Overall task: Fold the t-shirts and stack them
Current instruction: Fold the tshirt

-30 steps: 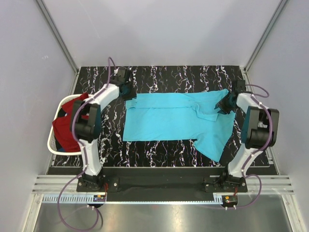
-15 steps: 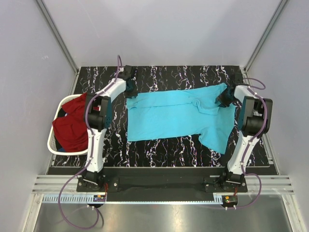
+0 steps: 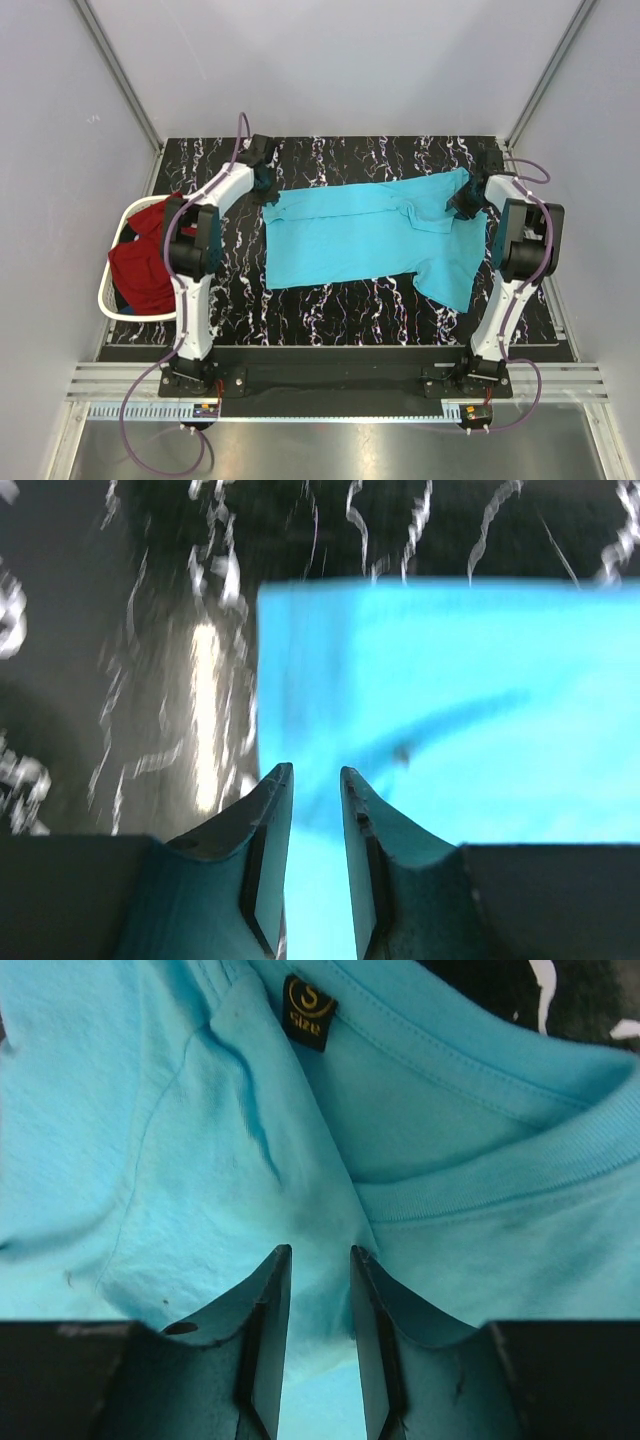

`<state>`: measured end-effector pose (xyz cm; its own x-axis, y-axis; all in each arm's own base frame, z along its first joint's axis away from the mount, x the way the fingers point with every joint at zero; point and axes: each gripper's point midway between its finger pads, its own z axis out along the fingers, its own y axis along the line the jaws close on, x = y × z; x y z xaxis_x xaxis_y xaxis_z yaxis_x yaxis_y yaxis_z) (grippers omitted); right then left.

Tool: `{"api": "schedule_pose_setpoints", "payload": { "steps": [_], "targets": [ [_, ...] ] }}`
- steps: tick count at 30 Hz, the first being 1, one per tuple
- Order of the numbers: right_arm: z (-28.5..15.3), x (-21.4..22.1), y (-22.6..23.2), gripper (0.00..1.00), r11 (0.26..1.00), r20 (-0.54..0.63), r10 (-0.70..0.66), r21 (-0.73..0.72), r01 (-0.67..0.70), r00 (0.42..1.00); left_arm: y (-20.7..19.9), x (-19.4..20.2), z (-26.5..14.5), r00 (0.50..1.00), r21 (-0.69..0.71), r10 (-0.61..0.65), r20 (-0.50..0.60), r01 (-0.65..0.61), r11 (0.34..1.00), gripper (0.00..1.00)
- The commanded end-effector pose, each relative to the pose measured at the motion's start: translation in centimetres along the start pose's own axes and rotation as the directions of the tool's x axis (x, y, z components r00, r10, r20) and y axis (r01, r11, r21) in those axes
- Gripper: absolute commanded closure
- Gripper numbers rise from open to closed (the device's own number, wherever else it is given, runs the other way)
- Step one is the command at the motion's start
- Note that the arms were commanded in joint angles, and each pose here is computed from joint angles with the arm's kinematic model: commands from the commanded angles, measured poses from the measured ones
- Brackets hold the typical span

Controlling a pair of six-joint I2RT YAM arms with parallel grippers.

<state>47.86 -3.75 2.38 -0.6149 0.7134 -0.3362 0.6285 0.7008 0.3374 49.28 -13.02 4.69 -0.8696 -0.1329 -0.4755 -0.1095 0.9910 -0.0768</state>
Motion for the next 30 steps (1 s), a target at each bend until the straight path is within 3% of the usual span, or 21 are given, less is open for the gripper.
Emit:
{"api": "schedule_pose_setpoints", "payload": {
  "steps": [1, 8, 23, 30],
  "targets": [
    [-3.5, -1.0, 1.5, 0.63, 0.999, 0.053, -0.006, -0.042, 0.008, 0.999, -0.7, -0.2, -3.9, 0.999, 0.07, 0.004, 0.035, -0.006, 0.997, 0.7],
    [-7.2, -0.4, 1.4, 0.62, 0.999, 0.059, -0.009, -0.053, 0.012, 0.998, -0.5, 2.5, -1.2, 0.998, 0.063, 0.017, -0.054, -0.014, 0.998, 0.72],
    [-12.2, 2.7, -1.4, 0.57, 1.0, 0.058, 0.017, -0.002, -0.017, 0.998, 1.1, 4.5, -0.2, 0.985, -0.039, 0.145, -0.093, -0.149, 0.988, 0.73],
    [-13.6, 4.7, -3.6, 0.53, 0.999, 0.053, 0.029, 0.039, -0.031, 0.998, 1.0, 1.7, -2.1, 0.979, -0.061, 0.201, -0.02, -0.202, 0.978, 0.72]
  ]
}}
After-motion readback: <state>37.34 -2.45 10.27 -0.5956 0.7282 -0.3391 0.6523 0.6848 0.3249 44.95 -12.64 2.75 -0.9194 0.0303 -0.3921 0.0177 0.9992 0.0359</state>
